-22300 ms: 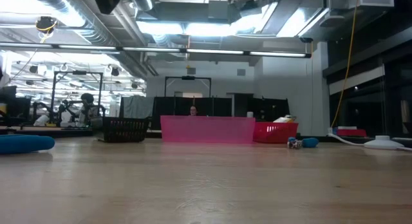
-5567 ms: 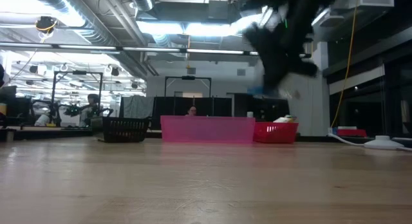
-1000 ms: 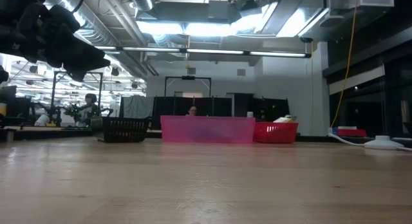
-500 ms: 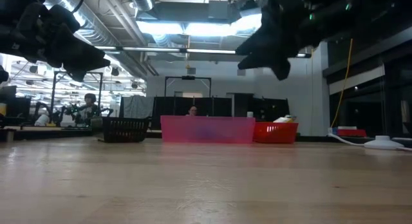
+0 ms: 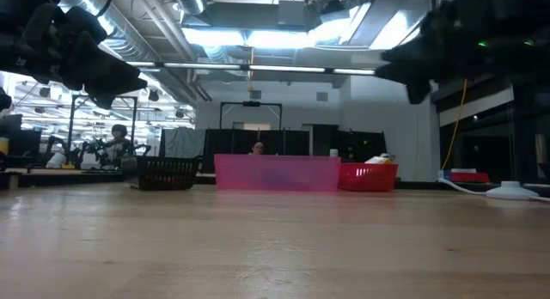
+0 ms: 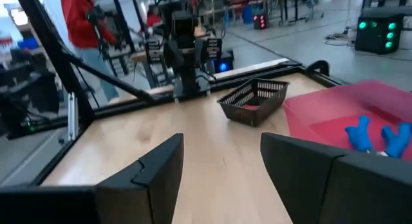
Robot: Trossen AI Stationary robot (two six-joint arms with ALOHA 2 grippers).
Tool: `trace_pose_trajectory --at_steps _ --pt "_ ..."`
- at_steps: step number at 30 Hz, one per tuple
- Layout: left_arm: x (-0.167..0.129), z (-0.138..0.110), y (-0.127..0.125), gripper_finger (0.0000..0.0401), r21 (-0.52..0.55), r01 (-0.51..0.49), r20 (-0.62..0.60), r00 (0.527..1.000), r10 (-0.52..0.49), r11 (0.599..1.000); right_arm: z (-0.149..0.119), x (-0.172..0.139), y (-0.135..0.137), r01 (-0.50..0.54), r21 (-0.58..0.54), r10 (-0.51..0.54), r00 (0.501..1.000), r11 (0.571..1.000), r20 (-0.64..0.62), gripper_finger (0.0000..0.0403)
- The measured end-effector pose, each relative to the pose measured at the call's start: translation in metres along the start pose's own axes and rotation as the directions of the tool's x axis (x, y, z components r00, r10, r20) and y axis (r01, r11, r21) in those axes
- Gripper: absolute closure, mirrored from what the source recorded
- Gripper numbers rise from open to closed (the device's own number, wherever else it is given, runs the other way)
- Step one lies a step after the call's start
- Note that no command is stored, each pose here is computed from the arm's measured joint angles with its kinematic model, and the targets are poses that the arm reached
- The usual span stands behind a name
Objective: Pick & Place School Supplies
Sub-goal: Return to Home Position
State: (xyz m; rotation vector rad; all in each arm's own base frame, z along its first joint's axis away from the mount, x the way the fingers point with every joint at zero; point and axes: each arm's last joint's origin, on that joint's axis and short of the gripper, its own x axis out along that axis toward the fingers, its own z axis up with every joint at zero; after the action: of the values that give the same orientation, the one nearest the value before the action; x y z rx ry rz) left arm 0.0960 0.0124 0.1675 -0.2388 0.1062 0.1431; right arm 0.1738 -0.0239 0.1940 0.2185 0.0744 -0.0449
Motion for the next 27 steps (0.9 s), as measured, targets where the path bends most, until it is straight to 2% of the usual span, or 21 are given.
trace_pose_trajectory --at_steps 3,6,10,18,27 --pt "0.000 0.000 0.000 0.0258 0.000 0.000 0.000 1.000 0.000 1.000 -0.010 -0.018 0.001 -0.002 0.017 0.001 1.000 1.000 0.023 0.0191" --pt "0.000 0.000 0.000 0.0258 0.001 -0.001 0.000 1.000 0.001 1.000 -0.024 -0.028 -0.001 0.043 0.018 -0.042 0.999 0.999 -0.030 0.0191" --pt "0.000 0.000 0.000 0.0258 0.001 -0.002 0.000 1.000 0.002 1.000 -0.031 -0.039 0.001 0.043 0.007 -0.043 0.999 0.999 -0.011 0.0191" --pt "0.000 0.000 0.000 0.0258 0.001 -0.002 0.000 1.000 0.002 1.000 -0.051 -0.053 0.006 0.010 -0.008 -0.011 0.990 1.000 -0.139 0.0191" --pt "0.000 0.000 0.000 0.0258 0.001 -0.002 0.000 1.000 0.002 1.000 -0.035 -0.070 0.019 -0.133 -0.132 0.140 0.989 0.982 0.047 0.0191"
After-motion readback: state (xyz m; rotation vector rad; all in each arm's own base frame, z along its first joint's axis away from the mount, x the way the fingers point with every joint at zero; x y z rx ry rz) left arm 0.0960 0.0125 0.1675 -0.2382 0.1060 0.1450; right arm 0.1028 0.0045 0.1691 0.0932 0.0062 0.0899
